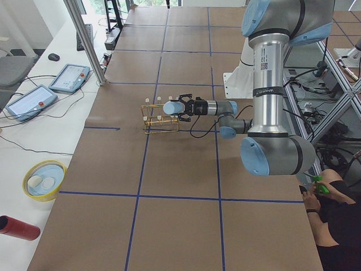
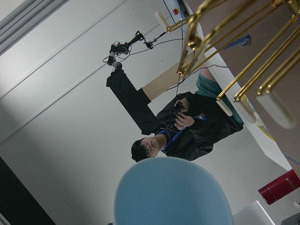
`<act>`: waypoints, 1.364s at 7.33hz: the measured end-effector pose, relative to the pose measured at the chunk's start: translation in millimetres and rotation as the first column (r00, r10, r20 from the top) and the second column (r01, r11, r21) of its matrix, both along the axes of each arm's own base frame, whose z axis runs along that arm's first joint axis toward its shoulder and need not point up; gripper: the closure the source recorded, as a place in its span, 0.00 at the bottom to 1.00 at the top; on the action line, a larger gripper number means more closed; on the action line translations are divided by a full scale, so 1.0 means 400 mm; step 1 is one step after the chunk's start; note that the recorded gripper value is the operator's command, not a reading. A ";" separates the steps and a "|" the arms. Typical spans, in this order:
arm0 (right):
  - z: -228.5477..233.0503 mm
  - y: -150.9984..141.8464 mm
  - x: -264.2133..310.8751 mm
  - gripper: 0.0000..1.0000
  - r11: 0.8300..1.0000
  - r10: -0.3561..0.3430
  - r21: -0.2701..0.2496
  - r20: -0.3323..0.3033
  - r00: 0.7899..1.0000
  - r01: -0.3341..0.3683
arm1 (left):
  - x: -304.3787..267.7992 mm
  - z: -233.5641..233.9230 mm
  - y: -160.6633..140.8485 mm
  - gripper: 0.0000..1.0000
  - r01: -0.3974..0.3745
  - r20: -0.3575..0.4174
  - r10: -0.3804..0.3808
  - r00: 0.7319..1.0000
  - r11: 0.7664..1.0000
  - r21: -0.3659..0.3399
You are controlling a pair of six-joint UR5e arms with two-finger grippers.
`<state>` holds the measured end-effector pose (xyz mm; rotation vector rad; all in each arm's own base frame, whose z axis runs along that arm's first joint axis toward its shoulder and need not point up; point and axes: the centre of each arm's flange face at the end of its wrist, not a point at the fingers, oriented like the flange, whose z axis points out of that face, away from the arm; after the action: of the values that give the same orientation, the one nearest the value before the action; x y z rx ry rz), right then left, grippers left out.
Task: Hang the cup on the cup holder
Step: 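Raise and tilt the cup toward the gold rack's pegs with the left gripper, then lower the cup onto a white-tipped peg of the gold rack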
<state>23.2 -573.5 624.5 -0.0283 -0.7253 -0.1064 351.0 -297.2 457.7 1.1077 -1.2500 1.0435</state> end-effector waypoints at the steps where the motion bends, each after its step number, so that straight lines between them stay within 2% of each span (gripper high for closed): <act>1: 0.000 0.000 0.000 0.00 1.000 0.000 0.000 0.000 1.000 0.000 | 0.005 0.010 -0.001 0.71 0.002 0.058 -0.001 0.998 1.000 -0.009; 4: 0.000 0.000 0.000 0.00 1.000 0.000 0.000 0.000 1.000 0.000 | 0.018 0.051 -0.003 0.71 0.006 0.210 0.002 0.978 0.999 -0.035; 6: 0.000 0.000 0.000 0.00 1.000 0.000 0.000 0.000 1.000 0.000 | 0.029 0.063 -0.002 0.71 0.002 0.242 0.008 0.970 0.999 -0.042; 10: 0.000 0.000 0.001 0.00 1.000 0.000 0.000 0.000 1.000 0.000 | 0.059 0.060 -0.005 0.71 0.000 0.257 0.011 0.966 0.999 -0.045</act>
<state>23.4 -573.5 624.5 -0.0282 -0.7253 -0.1061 374.5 -299.2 481.6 0.9635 -1.4208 1.2434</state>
